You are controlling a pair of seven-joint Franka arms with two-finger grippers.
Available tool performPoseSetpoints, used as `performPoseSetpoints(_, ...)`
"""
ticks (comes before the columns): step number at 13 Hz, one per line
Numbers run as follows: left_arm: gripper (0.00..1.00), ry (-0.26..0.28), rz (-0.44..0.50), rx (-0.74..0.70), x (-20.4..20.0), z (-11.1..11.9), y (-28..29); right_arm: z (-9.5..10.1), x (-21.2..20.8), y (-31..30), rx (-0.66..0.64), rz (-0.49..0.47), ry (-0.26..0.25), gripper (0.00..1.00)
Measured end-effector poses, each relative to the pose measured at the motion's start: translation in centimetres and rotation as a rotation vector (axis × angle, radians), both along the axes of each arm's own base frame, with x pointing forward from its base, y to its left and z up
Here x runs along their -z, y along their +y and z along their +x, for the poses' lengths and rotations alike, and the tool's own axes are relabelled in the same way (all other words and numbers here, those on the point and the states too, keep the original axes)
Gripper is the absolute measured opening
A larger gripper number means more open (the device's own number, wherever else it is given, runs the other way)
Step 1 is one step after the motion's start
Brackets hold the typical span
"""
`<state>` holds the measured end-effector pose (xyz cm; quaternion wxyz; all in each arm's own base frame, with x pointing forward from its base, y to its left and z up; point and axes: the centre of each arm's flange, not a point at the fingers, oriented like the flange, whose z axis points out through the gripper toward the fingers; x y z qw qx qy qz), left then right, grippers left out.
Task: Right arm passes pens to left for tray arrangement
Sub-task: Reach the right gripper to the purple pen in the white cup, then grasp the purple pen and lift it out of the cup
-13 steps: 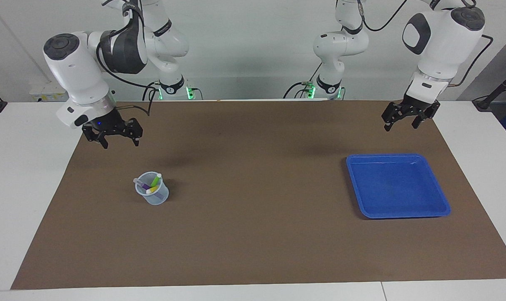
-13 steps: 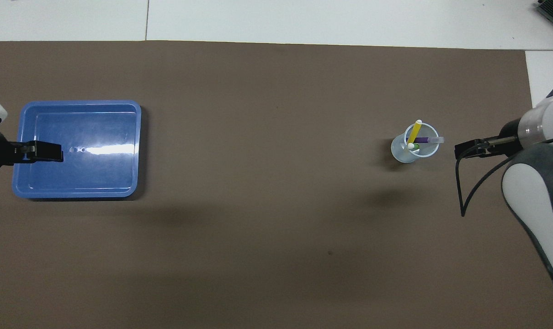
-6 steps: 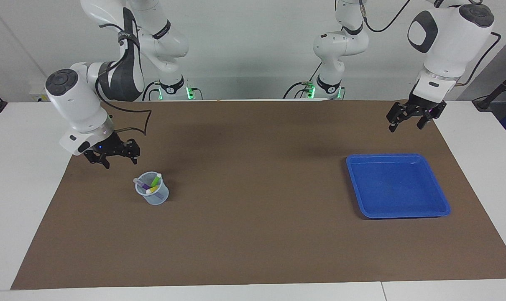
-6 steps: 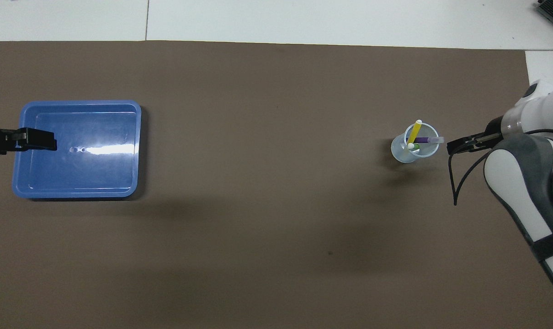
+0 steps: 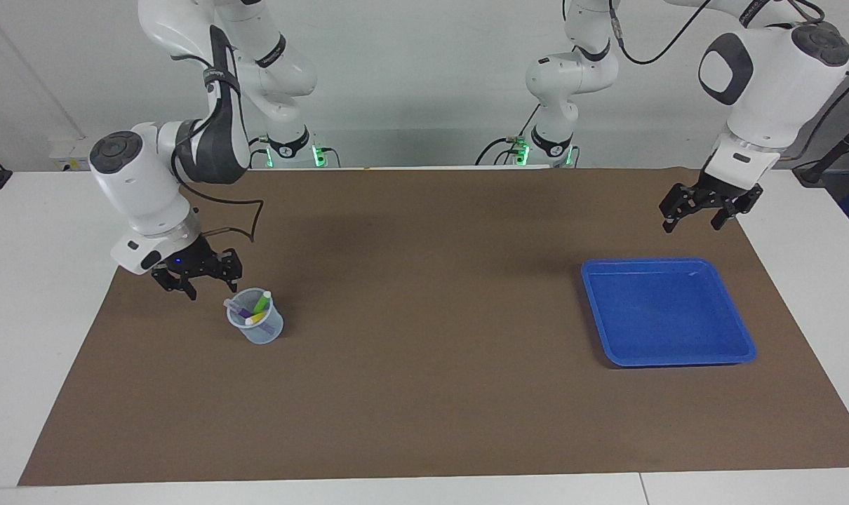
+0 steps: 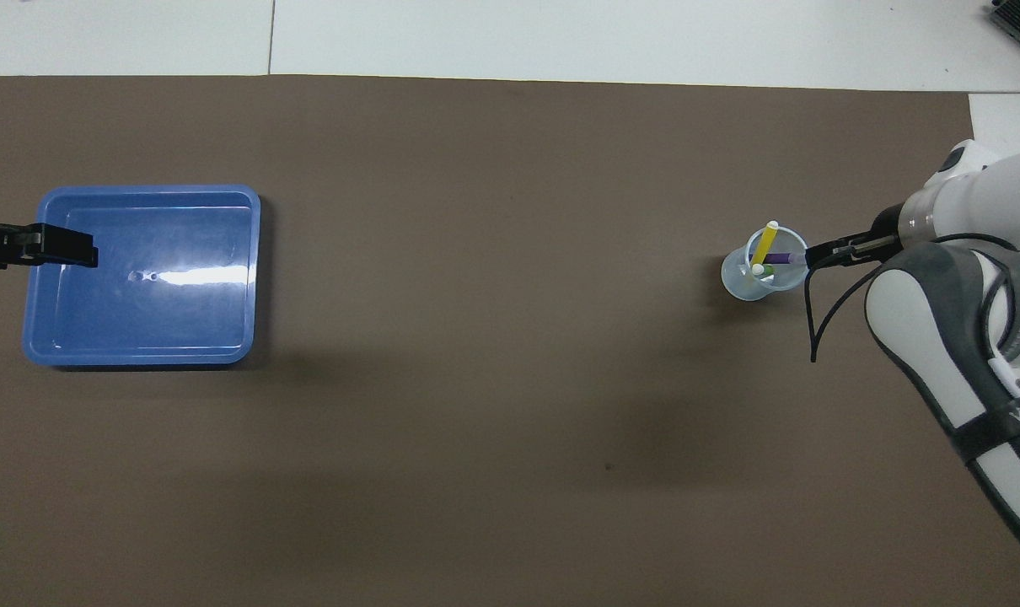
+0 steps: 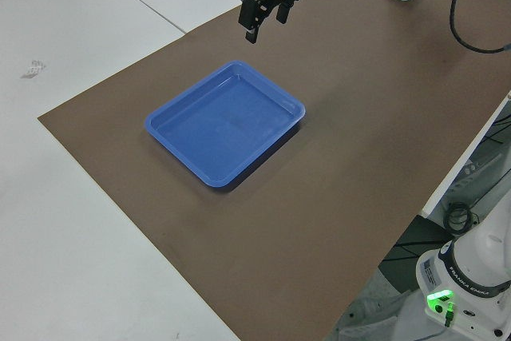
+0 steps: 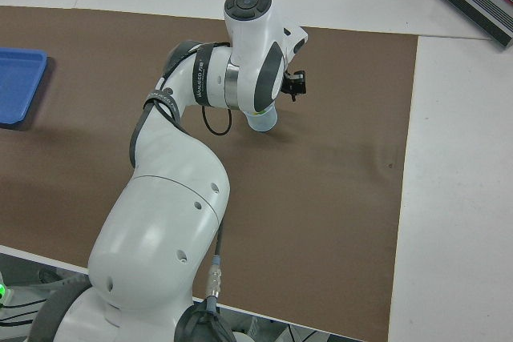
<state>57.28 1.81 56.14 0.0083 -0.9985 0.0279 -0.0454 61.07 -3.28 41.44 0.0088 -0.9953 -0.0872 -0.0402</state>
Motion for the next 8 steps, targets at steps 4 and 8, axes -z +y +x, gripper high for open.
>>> performPoseSetpoints(4,1.00,-0.029,0.002,0.012,-0.3,0.3,0.0,0.8,1.5,-0.1,-0.055,0.003,-0.021,0.61)
performPoseSetpoints(8,1.00,-0.025,0.002,0.012,-0.1,0.2,0.0,0.8,1.6,0.2,-0.037,0.063,-0.030,0.56)
